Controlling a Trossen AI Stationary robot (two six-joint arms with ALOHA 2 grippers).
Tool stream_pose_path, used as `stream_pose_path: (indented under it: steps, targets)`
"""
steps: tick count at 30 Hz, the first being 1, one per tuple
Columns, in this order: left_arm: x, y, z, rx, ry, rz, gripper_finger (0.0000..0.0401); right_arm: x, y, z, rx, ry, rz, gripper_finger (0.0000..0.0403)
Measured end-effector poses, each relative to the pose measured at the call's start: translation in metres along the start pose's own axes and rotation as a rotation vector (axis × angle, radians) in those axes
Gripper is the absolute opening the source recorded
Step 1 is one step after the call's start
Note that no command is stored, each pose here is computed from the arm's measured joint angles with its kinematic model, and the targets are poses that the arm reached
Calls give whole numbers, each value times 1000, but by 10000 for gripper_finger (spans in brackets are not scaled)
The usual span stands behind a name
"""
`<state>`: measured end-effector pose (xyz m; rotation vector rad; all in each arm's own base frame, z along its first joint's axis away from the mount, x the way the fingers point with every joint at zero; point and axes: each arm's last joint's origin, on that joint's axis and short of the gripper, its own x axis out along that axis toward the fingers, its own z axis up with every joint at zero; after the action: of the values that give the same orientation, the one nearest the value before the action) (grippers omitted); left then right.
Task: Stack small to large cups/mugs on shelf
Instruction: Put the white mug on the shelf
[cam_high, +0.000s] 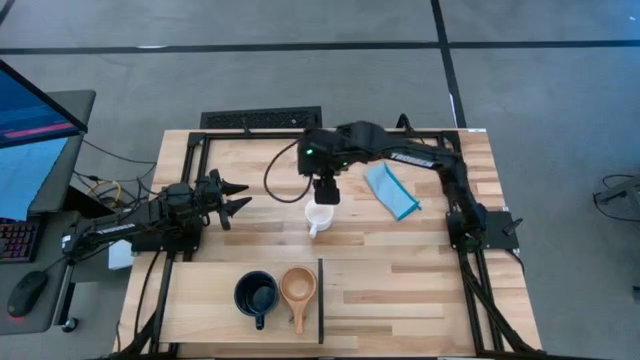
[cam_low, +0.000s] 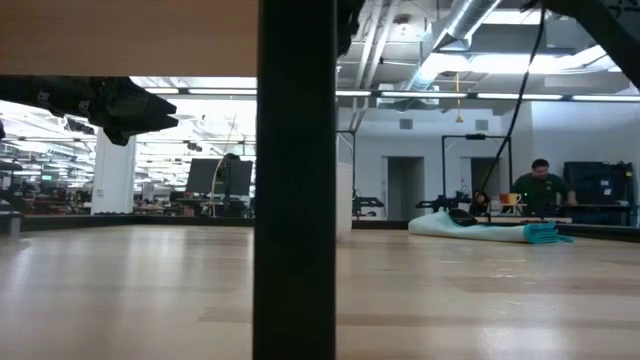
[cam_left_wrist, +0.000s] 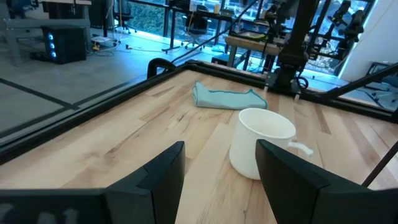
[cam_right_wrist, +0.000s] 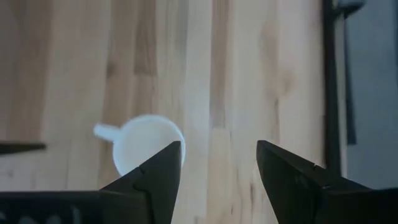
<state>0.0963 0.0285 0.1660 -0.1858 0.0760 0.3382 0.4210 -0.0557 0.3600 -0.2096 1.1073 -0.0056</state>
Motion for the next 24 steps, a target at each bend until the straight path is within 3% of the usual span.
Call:
stream_pose_path:
  steps: [5, 10, 24]
  targets:
    - [0, 0, 0, 0, 0, 0, 187, -47, -1, 2, 14, -178, -47, 232]
    - [0, 0, 0, 0, 0, 0, 187, -94, -7, -4, 106, -344, -89, 232]
    - [0, 0, 0, -1, -1, 0, 187, -191, -7, -44, 200, -557, -139, 232]
